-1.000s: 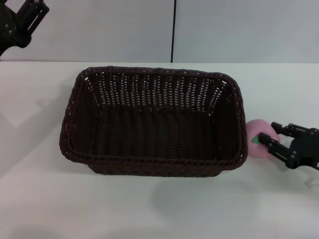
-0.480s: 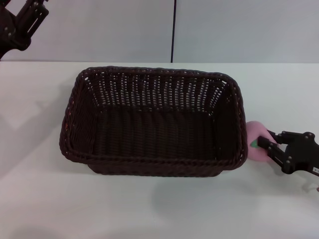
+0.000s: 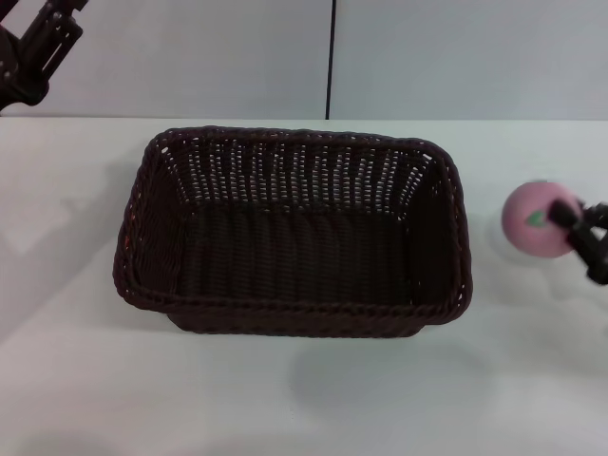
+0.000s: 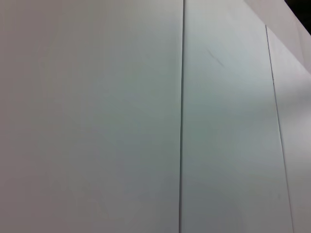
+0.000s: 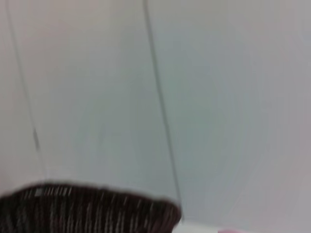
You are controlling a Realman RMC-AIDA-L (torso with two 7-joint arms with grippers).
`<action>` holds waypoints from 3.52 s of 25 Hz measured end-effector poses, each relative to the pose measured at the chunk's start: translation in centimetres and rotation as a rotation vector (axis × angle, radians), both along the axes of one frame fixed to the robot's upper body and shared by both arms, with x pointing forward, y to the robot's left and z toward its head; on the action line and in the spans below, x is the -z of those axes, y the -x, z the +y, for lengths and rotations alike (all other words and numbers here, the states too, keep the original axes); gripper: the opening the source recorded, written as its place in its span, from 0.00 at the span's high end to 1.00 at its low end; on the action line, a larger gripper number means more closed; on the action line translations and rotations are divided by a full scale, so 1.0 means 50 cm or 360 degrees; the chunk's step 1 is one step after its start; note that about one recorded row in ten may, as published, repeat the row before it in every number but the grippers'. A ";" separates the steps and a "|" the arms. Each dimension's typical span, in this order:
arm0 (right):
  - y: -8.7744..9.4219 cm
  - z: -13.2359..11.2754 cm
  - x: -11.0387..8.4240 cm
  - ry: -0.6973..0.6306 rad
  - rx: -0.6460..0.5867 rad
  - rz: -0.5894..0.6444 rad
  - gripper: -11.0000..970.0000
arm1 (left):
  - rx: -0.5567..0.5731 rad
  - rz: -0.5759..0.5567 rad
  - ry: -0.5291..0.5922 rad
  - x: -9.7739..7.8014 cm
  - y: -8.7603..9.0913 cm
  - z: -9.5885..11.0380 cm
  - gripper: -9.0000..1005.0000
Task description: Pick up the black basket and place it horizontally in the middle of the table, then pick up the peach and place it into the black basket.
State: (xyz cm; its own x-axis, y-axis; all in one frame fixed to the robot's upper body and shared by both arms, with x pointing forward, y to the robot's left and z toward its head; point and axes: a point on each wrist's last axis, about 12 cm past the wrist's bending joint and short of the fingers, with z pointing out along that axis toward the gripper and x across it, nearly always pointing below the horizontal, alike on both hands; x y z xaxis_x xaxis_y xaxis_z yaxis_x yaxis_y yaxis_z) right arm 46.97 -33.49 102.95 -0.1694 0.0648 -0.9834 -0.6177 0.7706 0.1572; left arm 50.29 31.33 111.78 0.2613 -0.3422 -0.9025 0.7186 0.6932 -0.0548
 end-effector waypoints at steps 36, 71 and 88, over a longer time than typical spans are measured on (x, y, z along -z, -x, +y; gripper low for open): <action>-0.097 0.152 -0.091 -0.0267 -0.0637 -0.0197 0.61 | 0.0014 0.0036 0.0059 0.020 0.020 0.001 0.46; -0.031 -0.085 -0.058 -0.0141 0.0927 -0.0619 0.49 | -0.0707 0.0049 0.0202 0.122 0.163 0.074 0.63; -0.031 -0.050 -0.041 -0.0348 0.1037 -0.0584 0.49 | -0.0841 0.0069 0.0192 0.117 0.116 0.086 0.87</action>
State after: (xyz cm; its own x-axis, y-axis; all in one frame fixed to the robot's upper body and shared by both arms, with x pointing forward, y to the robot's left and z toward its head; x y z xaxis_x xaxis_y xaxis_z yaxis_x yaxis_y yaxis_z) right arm 48.54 -35.97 105.01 0.3034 0.2386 -0.9225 -0.0928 0.9710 0.2206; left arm 44.50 35.63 105.91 0.3894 -0.2763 -0.8786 0.2690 0.9465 -0.1784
